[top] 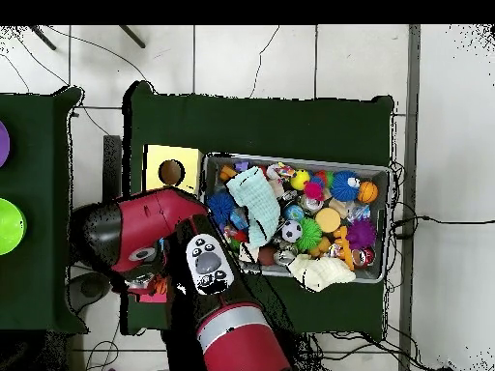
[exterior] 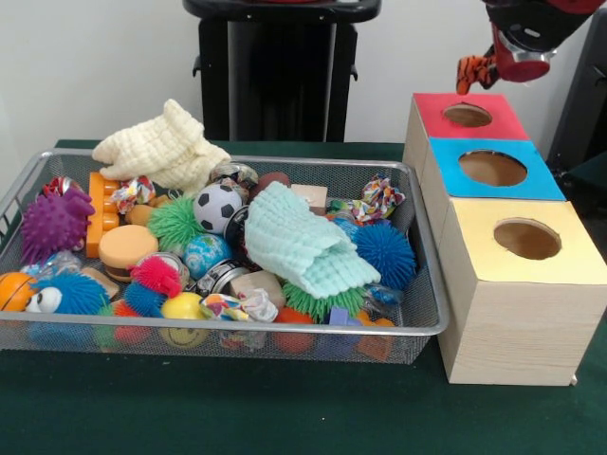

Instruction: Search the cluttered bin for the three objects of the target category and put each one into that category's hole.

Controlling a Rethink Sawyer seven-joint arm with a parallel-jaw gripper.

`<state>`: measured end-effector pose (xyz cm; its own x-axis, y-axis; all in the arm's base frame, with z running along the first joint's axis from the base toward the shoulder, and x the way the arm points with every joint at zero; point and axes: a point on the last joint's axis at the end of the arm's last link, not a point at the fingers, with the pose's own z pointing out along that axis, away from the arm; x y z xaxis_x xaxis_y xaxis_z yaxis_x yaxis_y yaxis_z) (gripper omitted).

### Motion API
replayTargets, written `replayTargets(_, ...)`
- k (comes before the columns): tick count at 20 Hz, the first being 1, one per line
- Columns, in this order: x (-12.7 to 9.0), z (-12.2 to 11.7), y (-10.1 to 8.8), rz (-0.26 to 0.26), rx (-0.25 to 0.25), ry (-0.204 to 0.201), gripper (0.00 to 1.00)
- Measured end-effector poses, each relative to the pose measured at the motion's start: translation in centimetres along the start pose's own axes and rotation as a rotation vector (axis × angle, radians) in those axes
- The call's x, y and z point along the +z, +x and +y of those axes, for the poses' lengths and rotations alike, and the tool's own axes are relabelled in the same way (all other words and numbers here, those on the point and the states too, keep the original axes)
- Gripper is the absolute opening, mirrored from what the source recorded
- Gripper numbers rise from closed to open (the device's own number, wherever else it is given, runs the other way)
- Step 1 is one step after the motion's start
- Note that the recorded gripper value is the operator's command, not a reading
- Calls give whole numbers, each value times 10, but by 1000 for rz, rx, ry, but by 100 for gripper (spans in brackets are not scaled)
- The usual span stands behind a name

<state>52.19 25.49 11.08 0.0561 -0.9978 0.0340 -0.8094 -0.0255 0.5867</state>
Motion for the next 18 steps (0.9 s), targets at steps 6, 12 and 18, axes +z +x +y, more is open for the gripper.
replayTargets(6,-1,-9,-3,-26,1,70,0)
replayTargets(12,-16,-15,1,-56,16,140,0)
replayTargets(18,-40,-17,31,-114,80,152,0)
